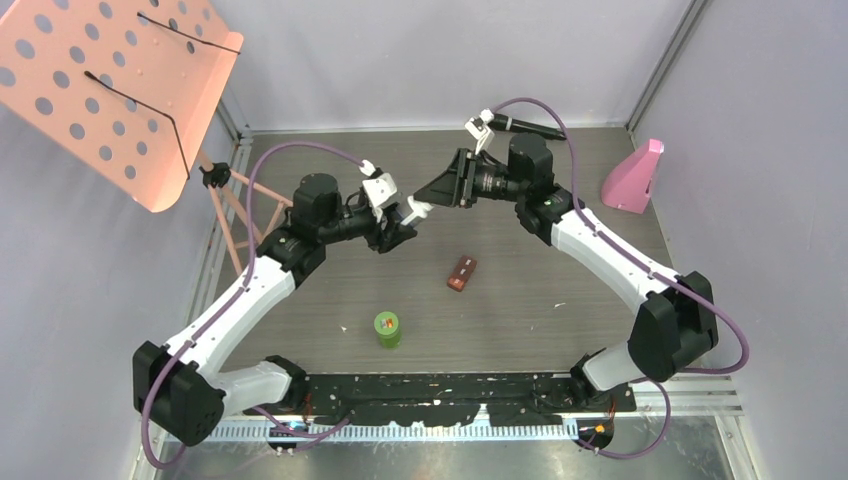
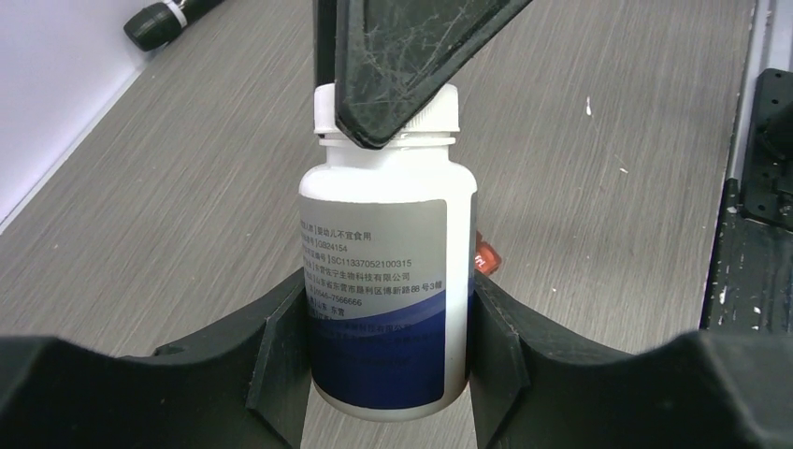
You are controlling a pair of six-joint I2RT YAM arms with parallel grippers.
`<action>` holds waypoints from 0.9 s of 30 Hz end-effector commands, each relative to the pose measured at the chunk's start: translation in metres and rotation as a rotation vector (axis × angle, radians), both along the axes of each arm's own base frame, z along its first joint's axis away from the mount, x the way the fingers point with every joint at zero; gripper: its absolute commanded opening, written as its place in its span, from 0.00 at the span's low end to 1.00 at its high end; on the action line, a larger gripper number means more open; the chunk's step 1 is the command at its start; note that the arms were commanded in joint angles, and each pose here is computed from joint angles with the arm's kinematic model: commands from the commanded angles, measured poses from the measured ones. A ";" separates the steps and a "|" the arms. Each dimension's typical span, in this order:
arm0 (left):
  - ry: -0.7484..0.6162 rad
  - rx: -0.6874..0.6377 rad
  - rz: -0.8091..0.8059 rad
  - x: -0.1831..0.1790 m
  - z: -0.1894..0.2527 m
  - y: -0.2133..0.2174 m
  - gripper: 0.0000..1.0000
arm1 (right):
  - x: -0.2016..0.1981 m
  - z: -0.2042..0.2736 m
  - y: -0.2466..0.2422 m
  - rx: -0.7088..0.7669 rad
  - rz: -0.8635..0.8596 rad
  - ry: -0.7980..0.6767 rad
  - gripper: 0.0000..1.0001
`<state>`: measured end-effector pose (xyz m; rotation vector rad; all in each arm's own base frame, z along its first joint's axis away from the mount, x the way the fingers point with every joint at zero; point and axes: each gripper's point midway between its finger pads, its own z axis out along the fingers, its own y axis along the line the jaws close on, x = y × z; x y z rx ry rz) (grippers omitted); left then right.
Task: Sort the pills into containers
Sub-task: Unscrew the lid of the pill bottle.
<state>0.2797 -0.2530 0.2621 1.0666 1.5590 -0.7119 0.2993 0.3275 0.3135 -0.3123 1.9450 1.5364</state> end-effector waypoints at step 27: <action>-0.073 -0.093 0.043 0.013 0.027 -0.005 0.00 | 0.021 0.009 -0.017 0.083 -0.330 0.186 0.93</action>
